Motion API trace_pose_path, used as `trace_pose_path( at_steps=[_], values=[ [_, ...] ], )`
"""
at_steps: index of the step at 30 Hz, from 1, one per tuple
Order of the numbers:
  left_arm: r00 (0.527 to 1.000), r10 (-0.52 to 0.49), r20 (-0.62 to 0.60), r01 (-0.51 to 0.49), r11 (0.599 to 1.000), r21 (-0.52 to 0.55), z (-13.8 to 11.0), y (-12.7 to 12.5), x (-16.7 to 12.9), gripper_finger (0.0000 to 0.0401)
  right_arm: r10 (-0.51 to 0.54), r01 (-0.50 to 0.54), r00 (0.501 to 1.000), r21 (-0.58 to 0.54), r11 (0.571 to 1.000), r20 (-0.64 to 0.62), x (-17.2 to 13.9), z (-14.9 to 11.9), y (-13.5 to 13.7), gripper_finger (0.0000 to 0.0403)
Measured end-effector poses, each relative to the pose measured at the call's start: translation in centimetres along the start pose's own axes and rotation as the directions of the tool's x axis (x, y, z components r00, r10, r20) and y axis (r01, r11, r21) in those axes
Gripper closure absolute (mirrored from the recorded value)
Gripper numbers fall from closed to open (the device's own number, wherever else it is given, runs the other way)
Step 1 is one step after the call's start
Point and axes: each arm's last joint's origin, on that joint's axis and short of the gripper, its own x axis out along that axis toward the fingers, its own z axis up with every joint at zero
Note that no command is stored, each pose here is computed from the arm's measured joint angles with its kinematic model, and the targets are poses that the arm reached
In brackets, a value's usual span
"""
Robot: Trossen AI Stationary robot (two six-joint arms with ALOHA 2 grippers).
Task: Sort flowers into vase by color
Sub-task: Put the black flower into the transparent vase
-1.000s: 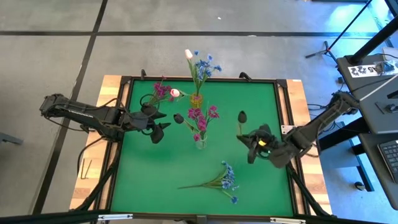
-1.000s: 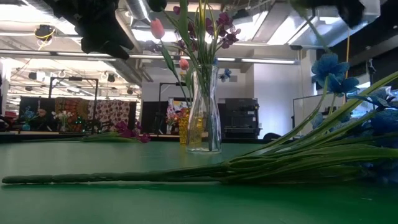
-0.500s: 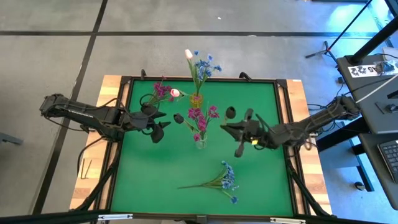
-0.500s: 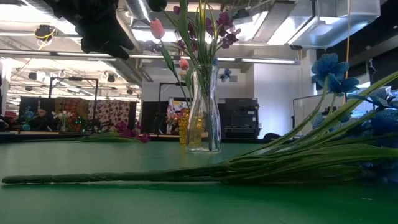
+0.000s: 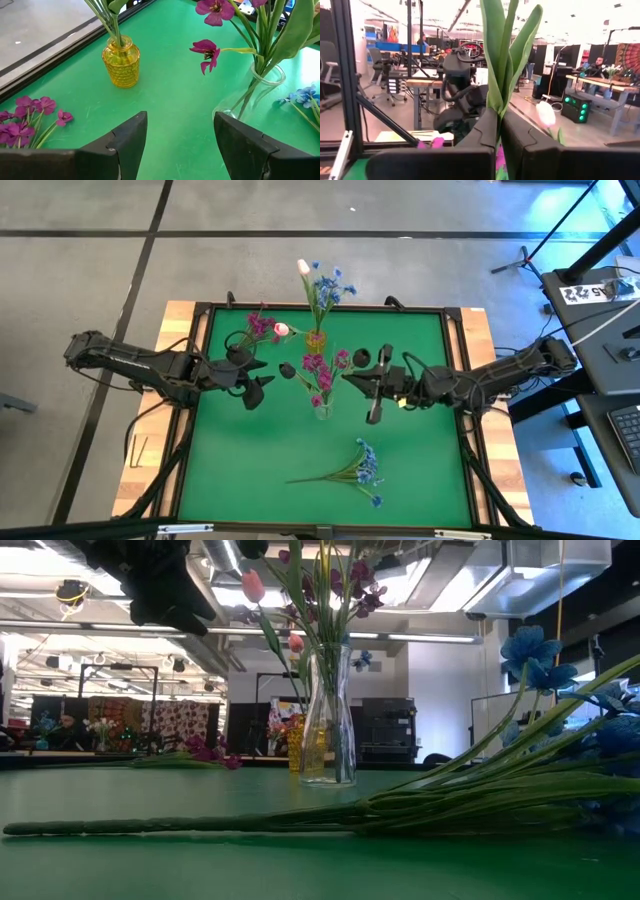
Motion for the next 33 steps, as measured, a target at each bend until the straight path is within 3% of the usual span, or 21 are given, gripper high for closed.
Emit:
trace_pose_path(
  at_steps=[11,20,23,33],
  values=[
    [1.0,0.002,0.001,-0.002,1.0,0.0,0.0,0.0,0.0,0.0177,0.002,-0.007,0.992,-0.037,0.999,-0.127,1.7,-3.5,0.6,0.0391],
    [1.0,0.003,0.002,-0.003,1.0,-0.001,0.0,0.0,0.0,0.0177,-0.009,0.016,0.966,0.027,1.0,-0.26,1.8,-5.5,0.9,0.0376],
    [1.0,0.003,0.002,-0.003,1.0,-0.001,0.0,0.0,0.0,0.0177,-0.008,0.019,0.954,0.034,0.999,-0.301,1.5,-5.6,0.7,0.034],
    [1.0,0.008,0.0,-0.008,1.0,0.003,0.0,0.0,0.0,0.0177,-0.006,0.028,0.934,0.056,0.998,-0.357,0.7,-5.3,0.4,0.0167]
  ],
)
